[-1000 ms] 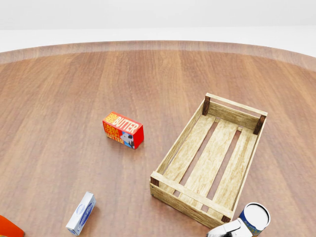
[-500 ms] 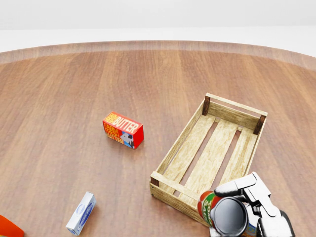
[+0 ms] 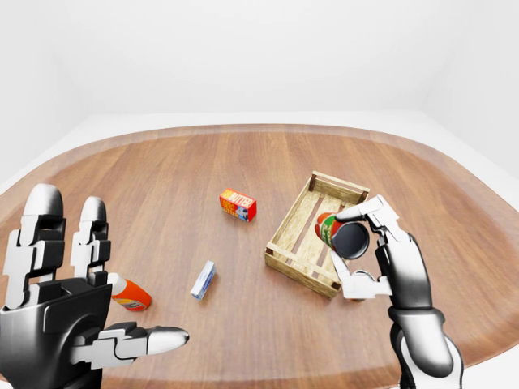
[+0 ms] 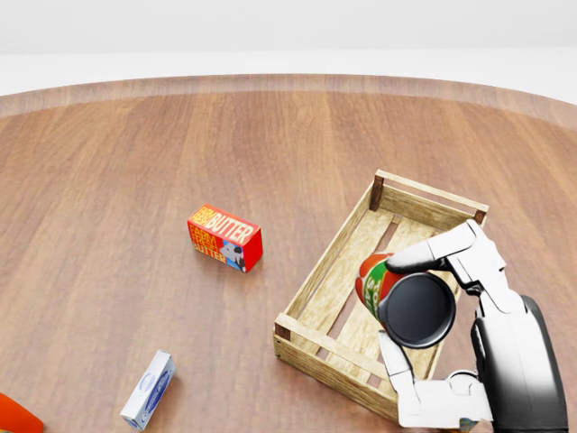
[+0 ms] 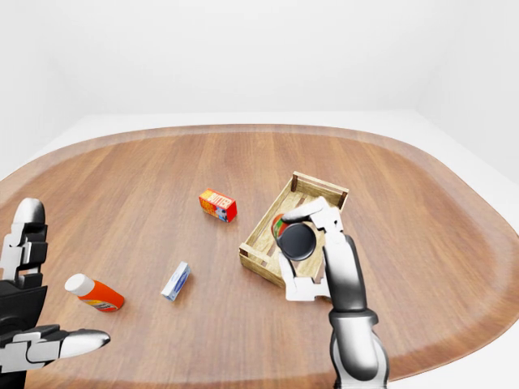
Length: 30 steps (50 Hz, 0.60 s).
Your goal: Pick up the tomato sauce, and put it in the wooden tray.
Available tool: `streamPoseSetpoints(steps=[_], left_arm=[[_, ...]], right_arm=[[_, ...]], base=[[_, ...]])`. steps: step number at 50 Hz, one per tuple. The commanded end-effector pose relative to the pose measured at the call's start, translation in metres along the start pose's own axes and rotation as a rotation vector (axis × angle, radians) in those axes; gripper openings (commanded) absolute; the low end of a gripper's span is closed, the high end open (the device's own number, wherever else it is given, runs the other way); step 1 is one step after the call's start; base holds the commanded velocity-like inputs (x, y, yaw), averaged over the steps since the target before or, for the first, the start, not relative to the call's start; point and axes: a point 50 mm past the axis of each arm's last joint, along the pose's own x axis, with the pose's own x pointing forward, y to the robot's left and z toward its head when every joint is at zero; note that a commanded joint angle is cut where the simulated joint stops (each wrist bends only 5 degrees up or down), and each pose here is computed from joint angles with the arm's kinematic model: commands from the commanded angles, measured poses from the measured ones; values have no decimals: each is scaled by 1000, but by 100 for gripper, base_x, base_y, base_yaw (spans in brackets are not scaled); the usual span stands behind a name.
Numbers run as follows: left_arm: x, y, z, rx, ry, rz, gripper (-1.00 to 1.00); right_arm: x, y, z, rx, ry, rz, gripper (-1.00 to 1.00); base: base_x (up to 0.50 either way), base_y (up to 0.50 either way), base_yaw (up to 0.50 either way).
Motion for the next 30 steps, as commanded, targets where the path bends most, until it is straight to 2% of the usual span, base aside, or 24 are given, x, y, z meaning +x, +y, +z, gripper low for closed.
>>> streamPoseSetpoints(steps=[1, 13, 23, 30], left_arm=[[0, 0, 0, -1, 1, 1, 100], [0, 2, 3, 2, -17, 6, 100], [0, 4, 5, 4, -29, 11, 100], [1, 6, 6, 7, -39, 16, 100]], right_arm=[[28, -5, 9, -53, -105, -11, -100], [57, -6, 32, -134, -252, 10, -100], [93, -8, -1, -86, -141, -2, -100], [108, -8, -14, -71, -91, -4, -100]], base=[[0, 0, 0], [0, 0, 0], [0, 0, 0], [0, 0, 0]])
